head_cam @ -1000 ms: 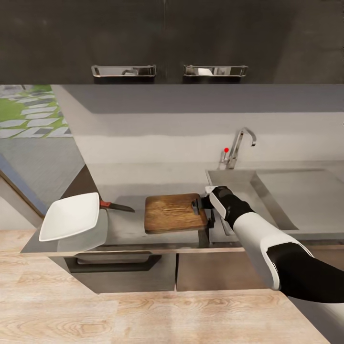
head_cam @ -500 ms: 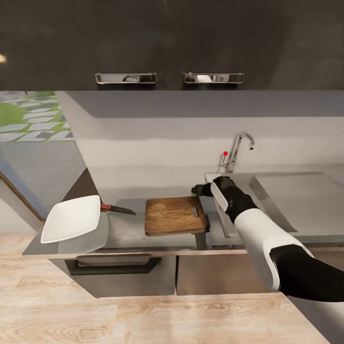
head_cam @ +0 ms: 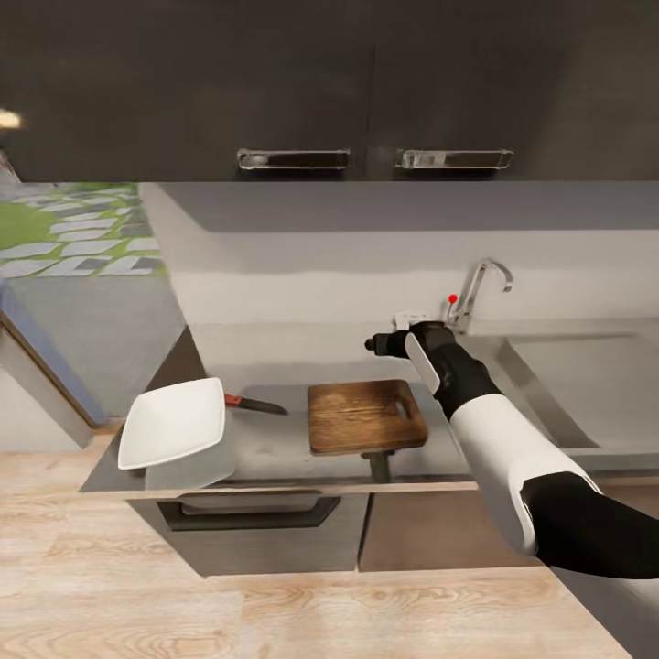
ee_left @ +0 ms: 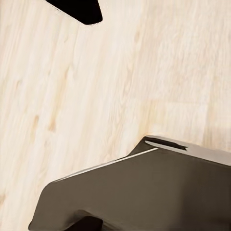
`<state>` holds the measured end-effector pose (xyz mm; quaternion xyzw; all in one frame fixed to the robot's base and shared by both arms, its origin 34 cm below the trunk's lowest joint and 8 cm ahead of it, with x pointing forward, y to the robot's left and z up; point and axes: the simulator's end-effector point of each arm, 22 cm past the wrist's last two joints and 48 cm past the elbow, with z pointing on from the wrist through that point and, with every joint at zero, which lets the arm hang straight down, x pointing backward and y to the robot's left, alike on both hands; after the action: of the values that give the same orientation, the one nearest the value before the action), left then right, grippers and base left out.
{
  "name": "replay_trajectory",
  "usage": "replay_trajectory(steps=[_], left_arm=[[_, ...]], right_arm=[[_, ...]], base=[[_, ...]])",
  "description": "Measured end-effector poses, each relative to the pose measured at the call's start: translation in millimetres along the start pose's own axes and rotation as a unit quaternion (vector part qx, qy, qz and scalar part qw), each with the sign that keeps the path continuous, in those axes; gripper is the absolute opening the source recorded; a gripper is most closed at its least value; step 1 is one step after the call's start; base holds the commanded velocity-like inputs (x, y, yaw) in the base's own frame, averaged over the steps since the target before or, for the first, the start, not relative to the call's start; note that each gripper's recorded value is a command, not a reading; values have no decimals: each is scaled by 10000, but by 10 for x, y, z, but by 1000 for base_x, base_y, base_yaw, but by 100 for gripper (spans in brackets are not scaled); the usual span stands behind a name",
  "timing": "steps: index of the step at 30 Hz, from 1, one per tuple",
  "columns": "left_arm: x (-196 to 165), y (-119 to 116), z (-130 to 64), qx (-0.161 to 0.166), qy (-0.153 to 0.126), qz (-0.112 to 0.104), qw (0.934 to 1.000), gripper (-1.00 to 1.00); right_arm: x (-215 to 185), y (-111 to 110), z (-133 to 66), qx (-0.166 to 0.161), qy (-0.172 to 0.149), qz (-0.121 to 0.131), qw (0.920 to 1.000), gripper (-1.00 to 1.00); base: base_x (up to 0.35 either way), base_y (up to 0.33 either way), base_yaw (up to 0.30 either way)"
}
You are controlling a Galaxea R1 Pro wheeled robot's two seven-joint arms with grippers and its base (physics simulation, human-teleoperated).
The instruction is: In the kitchen, take the Vidalia onion out of the sink, dice it on the chopping board with the paring knife, put the diced onion into the bowl on the countertop, then place both the paring knife and the chopping board into the sink.
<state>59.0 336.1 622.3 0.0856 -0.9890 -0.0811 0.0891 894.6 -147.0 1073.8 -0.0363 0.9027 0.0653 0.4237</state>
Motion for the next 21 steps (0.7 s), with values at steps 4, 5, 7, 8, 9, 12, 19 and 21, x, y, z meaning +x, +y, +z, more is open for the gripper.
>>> replay_trajectory(steps=[4, 5, 7, 8, 9, 12, 19, 21], left_arm=[[-42, 192, 5, -118, -28, 3, 9999, 100], [-55, 251, 6, -153, -38, 5, 9999, 100], [-67, 315, 6, -192, -45, 7, 9998, 100], [-70, 331, 6, -201, -47, 7, 9998, 100], [-72, 337, 6, -205, -49, 8, 9998, 100], [-75, 353, 6, -214, -52, 8, 9998, 100], [-71, 340, 6, -206, -47, 8, 9998, 100], [-71, 340, 6, -205, -47, 8, 9998, 100]], right_arm=[[111, -109, 24, 61, 62, 10, 10000, 100], [153, -172, 32, 95, 85, 18, 9999, 100], [196, -326, 35, 168, 106, 28, 9998, 100], [206, -404, 33, 178, 110, 35, 9998, 100], [210, -441, 31, 170, 111, 42, 9998, 100], [223, -545, 12, -96, 117, 66, 9999, 100], [230, -669, -8, -155, 124, 67, 9998, 100], [232, -769, -19, -96, 123, 73, 9999, 100]], base=[[0, 315, 0], [0, 315, 0], [0, 315, 0], [0, 315, 0], [0, 315, 0], [0, 315, 0], [0, 254, 0], [0, 129, 0]])
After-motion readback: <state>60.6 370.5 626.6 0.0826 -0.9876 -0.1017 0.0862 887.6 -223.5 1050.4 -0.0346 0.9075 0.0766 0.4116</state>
